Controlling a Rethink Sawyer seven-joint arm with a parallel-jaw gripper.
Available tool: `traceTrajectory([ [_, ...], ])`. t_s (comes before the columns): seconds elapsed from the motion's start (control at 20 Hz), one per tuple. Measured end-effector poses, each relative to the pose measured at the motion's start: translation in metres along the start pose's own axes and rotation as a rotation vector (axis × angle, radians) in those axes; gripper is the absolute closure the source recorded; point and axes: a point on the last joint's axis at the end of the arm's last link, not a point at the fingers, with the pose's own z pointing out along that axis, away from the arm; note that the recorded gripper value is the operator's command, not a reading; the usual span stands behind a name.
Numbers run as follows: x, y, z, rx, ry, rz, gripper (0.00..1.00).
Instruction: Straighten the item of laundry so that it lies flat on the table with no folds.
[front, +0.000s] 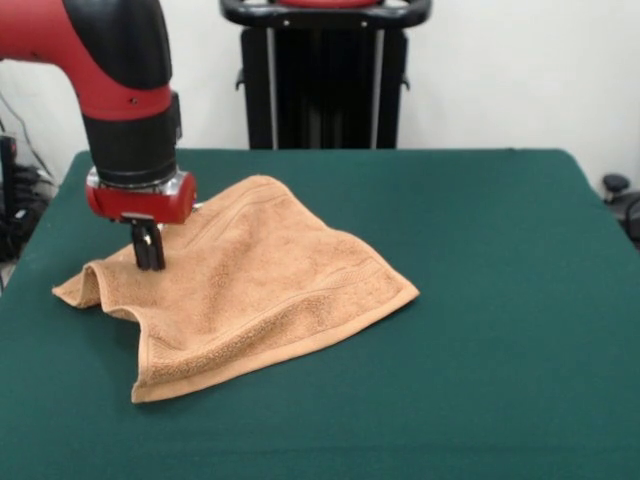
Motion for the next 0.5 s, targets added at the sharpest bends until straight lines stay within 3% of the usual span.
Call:
traceTrajectory([
  [0.25,-0.006,-0.011,-0.021,0.023,-0.029,0.000,1.00],
  [0.5,-0.001,-0.023,-0.019,0.034,-0.027,-0.007,1.00],
])
